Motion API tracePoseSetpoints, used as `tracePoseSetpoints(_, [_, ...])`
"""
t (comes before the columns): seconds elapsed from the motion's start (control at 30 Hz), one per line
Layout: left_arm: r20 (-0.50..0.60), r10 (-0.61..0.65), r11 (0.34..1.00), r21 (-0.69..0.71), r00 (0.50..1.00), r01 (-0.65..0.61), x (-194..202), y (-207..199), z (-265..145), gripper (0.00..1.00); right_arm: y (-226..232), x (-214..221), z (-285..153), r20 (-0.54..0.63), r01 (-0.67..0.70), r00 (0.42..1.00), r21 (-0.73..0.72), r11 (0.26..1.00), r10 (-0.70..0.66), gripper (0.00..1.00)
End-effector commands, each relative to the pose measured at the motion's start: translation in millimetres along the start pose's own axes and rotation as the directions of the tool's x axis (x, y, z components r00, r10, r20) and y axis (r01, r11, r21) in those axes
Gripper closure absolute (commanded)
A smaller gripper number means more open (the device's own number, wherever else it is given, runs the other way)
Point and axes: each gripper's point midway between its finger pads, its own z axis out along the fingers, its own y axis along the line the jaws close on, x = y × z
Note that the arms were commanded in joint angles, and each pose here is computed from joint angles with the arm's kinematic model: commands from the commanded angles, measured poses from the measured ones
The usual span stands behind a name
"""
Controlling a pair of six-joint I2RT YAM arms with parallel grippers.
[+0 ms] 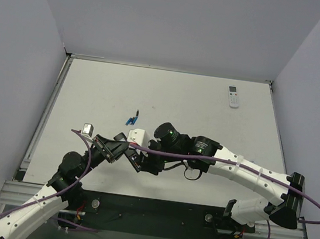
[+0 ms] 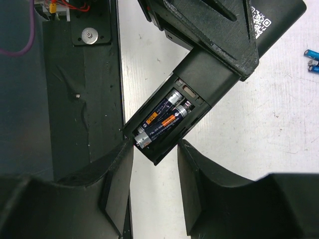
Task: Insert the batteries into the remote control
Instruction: Load the battery into the remote control.
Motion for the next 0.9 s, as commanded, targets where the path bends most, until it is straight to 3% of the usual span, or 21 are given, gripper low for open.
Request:
tracePoseSetpoints(0.0, [-0.009, -0.011, 1.000, 0.021, 1.000, 0.011, 2, 6, -3, 1.00, 8, -14, -10, 0.034, 0.012, 0.999, -0.048, 0.999, -0.010, 0.63])
tracePoseSetpoints(0.23, [-0.008, 0.020, 1.000, -0.009, 1.000, -0.020, 2, 13, -3, 1.00, 11, -22, -32, 0.078, -0.012, 0.997, -0.025, 1.000, 0.014, 0.61])
tracePoseSetpoints(0.43, [0.016, 0.027, 0.999, -0.018, 1.000, -0.027, -2, 16, -3, 1.00, 13, -35, -47, 0.119, -0.178, 0.977, 0.015, 0.984, 0.175, 0.62])
tracePoseSetpoints(0.67, [0.009, 0.050, 0.998, -0.032, 0.999, -0.050, -1, 20, -3, 1.00, 15, -28, -51, 0.097, -0.191, 0.978, 0.046, 0.980, 0.186, 0.72])
tracePoseSetpoints(0.87, [0.028, 0.119, 0.991, -0.059, 0.992, -0.117, -6, 20, -1, 1.00, -4, -25, -47, 0.040, -0.403, 0.914, 0.189, 0.896, 0.403, 0.75])
